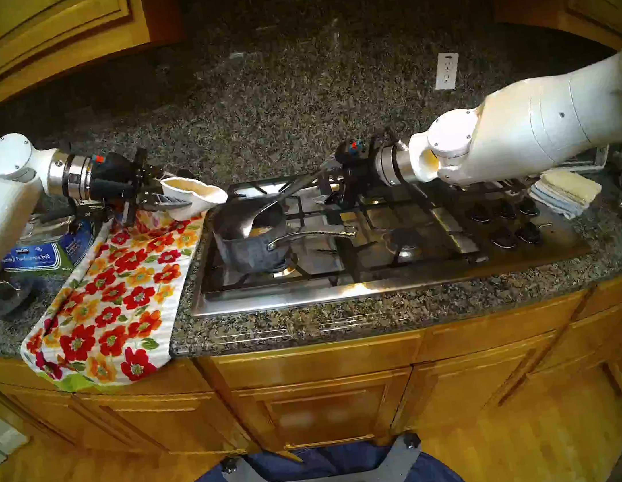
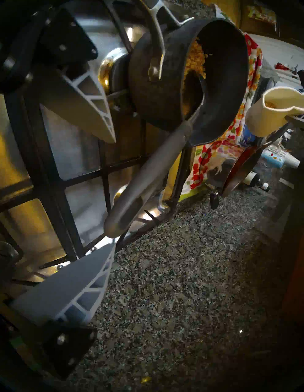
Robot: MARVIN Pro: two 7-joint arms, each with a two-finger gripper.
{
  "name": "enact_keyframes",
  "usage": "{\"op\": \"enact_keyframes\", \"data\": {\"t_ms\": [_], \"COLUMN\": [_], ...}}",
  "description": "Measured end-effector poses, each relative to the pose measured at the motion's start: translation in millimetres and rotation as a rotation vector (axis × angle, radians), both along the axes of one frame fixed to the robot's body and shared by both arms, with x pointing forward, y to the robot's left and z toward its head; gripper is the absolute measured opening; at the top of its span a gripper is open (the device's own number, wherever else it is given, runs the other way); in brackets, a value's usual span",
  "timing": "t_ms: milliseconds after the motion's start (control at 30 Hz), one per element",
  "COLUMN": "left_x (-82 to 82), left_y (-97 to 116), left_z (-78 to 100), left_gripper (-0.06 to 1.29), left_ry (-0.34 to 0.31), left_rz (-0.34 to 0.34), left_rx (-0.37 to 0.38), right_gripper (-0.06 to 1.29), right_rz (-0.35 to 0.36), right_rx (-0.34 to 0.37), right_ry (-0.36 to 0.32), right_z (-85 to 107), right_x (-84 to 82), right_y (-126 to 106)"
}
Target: Pour oats into pot and stir with a spoon
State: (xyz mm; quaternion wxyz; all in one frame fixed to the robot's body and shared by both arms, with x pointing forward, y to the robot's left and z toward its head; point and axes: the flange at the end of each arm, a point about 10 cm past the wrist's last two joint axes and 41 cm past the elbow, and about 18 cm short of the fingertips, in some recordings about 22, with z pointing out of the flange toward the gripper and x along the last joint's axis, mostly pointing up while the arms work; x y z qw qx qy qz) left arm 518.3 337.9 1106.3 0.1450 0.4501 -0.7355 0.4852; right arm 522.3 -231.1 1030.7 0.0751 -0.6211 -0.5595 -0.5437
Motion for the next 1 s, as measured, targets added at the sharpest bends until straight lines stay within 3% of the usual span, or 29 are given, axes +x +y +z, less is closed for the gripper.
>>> {"op": "enact_keyframes", "data": {"t_ms": [467, 1000], "left_x": [6.6, 7.6], "left_y": [4.1, -3.9], "left_z": [11.8, 9.7], "left_gripper": [0.4, 0.4], "left_ry": [-0.04, -0.086], "left_rz": [0.01, -0.018], "left_rx": [0.034, 0.104], "right_gripper": [1.23, 1.23], "right_rz": [0.0, 0.0], "right_rx": [0.0, 0.0], "right_ry": [0.0, 0.001], "right_z": [0.0, -0.1], "right_x": [0.0, 0.0], "right_y": [0.0, 0.1]}}
